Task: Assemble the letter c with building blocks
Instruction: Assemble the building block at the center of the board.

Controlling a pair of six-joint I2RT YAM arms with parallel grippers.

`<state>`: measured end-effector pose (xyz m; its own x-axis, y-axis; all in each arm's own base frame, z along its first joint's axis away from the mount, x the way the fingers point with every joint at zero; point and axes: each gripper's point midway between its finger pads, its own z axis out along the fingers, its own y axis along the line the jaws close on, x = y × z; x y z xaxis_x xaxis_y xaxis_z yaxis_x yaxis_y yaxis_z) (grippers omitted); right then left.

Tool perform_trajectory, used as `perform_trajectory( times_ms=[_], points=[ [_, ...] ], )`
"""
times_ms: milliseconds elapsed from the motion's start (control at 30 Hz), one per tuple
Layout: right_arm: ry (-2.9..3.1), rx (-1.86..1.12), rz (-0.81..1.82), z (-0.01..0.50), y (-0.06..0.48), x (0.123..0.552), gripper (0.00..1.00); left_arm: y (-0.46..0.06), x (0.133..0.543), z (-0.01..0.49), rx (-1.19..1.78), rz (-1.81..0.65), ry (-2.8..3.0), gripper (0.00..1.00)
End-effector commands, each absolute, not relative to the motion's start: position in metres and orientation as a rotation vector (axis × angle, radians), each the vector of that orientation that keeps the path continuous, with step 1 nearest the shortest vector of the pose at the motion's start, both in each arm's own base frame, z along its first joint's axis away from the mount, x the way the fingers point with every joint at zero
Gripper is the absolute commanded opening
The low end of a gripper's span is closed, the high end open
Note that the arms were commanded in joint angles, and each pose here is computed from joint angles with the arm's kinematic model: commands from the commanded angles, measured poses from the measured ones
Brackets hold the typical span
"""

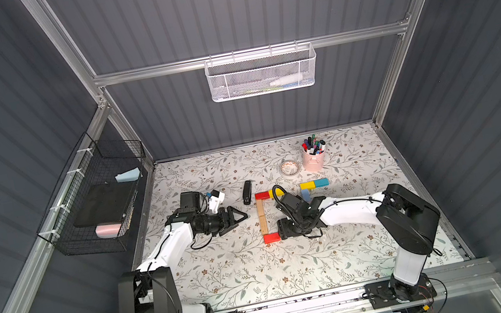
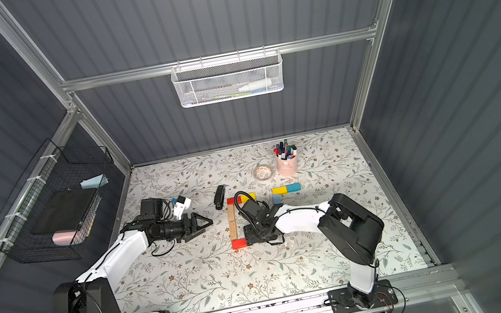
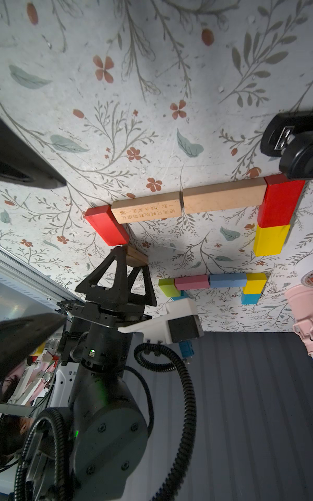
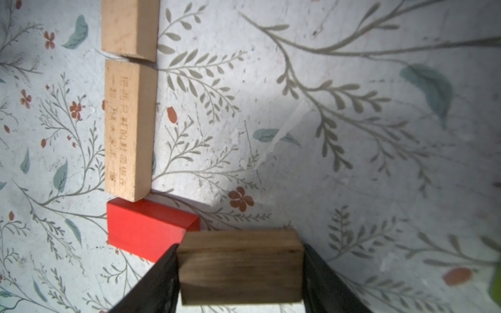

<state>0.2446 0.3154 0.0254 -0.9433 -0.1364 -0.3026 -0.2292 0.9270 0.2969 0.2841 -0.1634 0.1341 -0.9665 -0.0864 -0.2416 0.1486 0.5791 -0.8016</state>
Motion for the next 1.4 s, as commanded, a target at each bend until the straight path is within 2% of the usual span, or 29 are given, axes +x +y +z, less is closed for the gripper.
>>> perform_trajectory(
  times_ms=[0, 467, 867, 1133, 1200, 1300, 1367],
  points=[
    [2.865, -0.264, 0.442, 0.014, 0.305, 0.235, 0.71, -0.163, 0.28, 0.127, 0.043, -1.327, 2.59, 0.71],
    [2.805, -0.24, 0.552, 0.032, 0.31, 0.236, 0.74, -0.163, 0.281, 0.126, 0.039, -1.32, 2.594, 0.71],
    [2.504, -0.21, 0.732, 0.131, 0.297, 0.245, 0.75, -0.158, 0.287, 0.128, 0.041, -1.235, 2.584, 0.74],
    [2.09, -0.129, 0.537, 0.2, 0.219, 0.27, 0.8, -0.138, 0.316, 0.162, -0.065, -1.022, 2.408, 0.76],
    [1.978, -0.108, 0.492, 0.216, 0.199, 0.276, 0.84, -0.129, 0.329, 0.17, -0.122, -0.954, 2.327, 0.76],
    [1.867, -0.009, 0.35, 0.231, 0.155, 0.287, 0.96, -0.106, 0.345, 0.178, -0.19, -0.787, 2.216, 0.76],
    [1.785, 0.046, 0.228, 0.236, 0.124, 0.292, 0.99, -0.093, 0.35, 0.178, -0.216, -0.691, 2.171, 0.76]
  ],
)
